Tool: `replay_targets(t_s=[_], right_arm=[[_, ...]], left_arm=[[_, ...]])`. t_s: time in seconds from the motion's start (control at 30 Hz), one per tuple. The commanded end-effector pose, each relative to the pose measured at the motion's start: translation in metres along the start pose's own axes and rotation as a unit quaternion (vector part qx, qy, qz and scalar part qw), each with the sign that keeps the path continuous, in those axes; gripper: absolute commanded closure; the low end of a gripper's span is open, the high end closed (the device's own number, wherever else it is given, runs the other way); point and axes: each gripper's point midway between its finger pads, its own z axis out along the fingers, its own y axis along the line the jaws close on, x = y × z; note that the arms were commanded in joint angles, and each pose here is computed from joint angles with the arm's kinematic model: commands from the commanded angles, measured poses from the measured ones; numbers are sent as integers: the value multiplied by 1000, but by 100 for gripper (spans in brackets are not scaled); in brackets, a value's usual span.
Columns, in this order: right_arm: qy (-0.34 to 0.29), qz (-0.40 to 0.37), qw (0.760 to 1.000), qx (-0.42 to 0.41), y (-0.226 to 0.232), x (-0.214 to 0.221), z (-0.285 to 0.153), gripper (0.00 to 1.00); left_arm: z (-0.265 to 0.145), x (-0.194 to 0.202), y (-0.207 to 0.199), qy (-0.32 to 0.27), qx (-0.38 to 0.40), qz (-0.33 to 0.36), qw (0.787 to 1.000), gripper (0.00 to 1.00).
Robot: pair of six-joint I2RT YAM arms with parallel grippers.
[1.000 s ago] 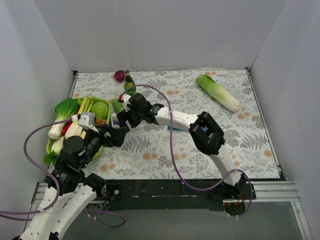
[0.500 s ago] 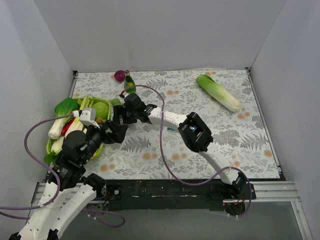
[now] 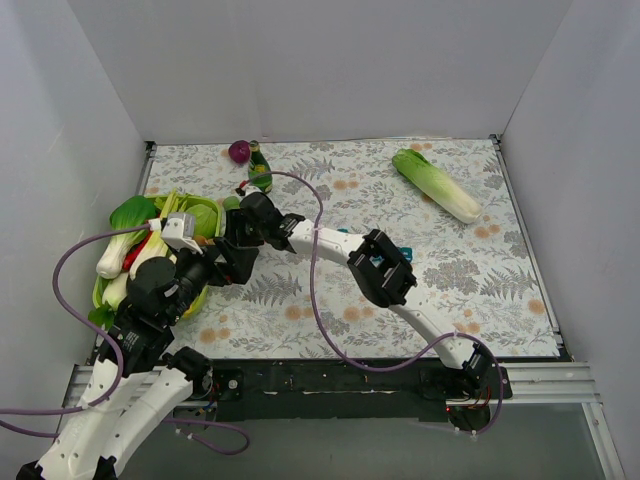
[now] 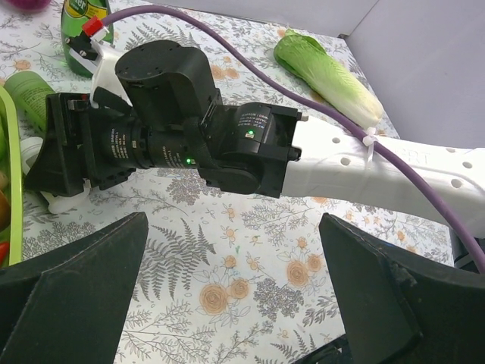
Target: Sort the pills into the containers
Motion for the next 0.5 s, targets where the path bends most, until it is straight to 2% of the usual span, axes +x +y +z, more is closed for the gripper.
replay_targets(t_s=[0.0, 0.17, 0.2, 0.23, 0.3, 0.37, 0.43, 0.47], right_arm=[[19, -26, 997, 71, -36, 22, 3, 44], [35, -80, 994, 70, -40, 15, -28, 60], [58, -87, 991, 80, -56, 30, -35, 61], [50, -107, 990, 73, -48, 18, -51, 62], [63, -154, 983, 78, -58, 22, -68, 62], [91, -176, 978, 67, -62, 37, -95, 63], [116, -196, 973, 45, -70, 54, -125, 64], [103, -198, 974, 33, -71, 48, -133, 64]], left_arm=[[-1, -5, -2, -7, 2, -8, 1000, 2], [-4, -2, -9, -2, 21, -22, 1000, 2], [-5, 0, -9, -1, 23, -26, 999, 2], [-6, 1, -10, -1, 25, -36, 999, 2], [-8, 4, -12, -5, 35, -50, 998, 2], [-12, 1, -17, -20, 50, -75, 996, 2], [-9, 13, -21, -8, 65, -112, 992, 2], [-11, 14, -27, -13, 84, -126, 988, 2]])
